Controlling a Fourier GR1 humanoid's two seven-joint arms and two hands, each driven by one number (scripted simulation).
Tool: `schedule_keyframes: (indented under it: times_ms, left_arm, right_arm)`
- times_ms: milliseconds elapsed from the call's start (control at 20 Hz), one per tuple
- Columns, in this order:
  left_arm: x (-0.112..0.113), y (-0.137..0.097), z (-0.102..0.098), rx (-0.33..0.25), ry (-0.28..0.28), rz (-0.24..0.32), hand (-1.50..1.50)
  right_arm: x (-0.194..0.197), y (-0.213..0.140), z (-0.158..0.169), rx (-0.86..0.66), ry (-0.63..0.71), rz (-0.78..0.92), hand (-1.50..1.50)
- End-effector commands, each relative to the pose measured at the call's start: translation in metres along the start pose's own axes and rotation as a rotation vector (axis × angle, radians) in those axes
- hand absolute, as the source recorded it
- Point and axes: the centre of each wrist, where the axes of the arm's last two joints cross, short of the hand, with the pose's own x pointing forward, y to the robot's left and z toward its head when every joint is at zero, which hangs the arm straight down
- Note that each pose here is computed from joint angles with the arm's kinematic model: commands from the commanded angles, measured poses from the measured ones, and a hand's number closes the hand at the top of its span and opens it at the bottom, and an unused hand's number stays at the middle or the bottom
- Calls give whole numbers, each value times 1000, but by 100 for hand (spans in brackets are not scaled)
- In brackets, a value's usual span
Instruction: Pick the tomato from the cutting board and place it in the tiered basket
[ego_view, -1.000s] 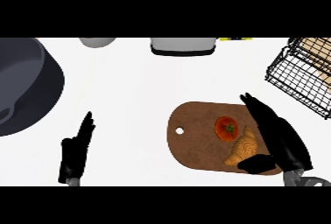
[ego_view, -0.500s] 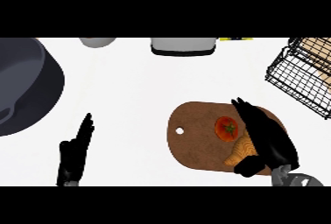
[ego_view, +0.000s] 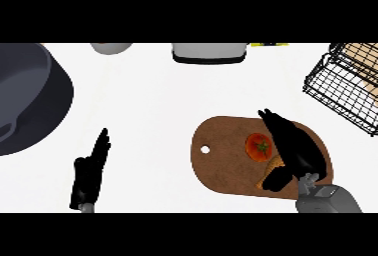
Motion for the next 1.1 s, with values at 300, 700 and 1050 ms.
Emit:
schedule_keyframes:
  times_ms: [300,700,1050]
  left_arm:
    - [-3,-2,5,4,-7,-8,0]
    - [7,23,-6,8,-15,-20,0]
    - [-8,13,8,5,13,12,0]
  right_arm:
    - [6,10,-22,91,44,-10,-150]
    - [-15,41,-40,116,35,8,-150]
    - [-11,37,-35,101,1,9,150]
